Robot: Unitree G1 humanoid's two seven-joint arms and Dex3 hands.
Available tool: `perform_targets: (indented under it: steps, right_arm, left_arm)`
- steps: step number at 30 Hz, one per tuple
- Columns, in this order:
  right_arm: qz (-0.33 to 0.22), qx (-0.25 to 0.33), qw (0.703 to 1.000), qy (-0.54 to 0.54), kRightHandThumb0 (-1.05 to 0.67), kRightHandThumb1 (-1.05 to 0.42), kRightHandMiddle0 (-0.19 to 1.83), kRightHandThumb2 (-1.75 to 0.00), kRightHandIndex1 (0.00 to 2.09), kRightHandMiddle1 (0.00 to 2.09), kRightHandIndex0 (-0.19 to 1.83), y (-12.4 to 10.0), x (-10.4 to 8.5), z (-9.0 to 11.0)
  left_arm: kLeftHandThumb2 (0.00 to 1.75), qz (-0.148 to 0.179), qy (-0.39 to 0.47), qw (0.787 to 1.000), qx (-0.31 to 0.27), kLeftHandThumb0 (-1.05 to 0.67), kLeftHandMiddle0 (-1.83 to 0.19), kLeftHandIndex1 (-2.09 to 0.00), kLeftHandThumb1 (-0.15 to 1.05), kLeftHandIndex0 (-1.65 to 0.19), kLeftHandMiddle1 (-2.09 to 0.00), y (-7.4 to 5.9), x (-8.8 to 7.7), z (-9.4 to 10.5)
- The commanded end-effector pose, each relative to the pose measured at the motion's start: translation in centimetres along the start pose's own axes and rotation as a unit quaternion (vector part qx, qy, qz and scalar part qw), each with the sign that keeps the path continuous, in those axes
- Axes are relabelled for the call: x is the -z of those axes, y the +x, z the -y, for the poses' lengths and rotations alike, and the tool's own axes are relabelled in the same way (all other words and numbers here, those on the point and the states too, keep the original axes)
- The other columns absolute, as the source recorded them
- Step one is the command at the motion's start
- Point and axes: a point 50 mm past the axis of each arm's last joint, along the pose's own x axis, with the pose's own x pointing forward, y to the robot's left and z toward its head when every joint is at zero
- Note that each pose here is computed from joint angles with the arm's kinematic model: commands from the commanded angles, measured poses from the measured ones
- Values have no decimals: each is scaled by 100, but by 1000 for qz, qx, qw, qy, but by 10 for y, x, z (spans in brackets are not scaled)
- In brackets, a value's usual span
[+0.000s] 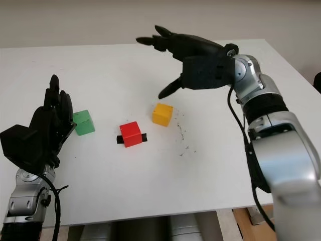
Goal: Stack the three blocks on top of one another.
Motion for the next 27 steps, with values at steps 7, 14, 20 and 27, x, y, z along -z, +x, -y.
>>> perform_targets:
  steps: [7,14,20,27]
  right_arm:
    - [-30,-45,989,-134,-76,-84,-6,-5,0,11,-19,7,-1,-7]
    - [9,-51,970,-239,-65,-83,7,-5,3,15,-17,13,-10,-23]
    - [54,-33,957,-282,-59,-80,13,-5,6,14,-15,15,-14,-37]
    - [77,-24,949,-304,-58,-82,22,-6,6,15,-13,16,-15,-51]
  left_arm:
    - [72,9,9,1000,-2,-74,14,-6,105,15,-5,1,-5,-3]
    - [72,8,9,1000,-3,-73,14,-6,105,15,-5,1,-5,-3]
    - [72,9,13,1000,-4,-74,13,-6,105,15,-6,1,-5,-3]
    - [72,11,8,1000,-4,-73,14,-5,105,15,-5,1,-6,-3]
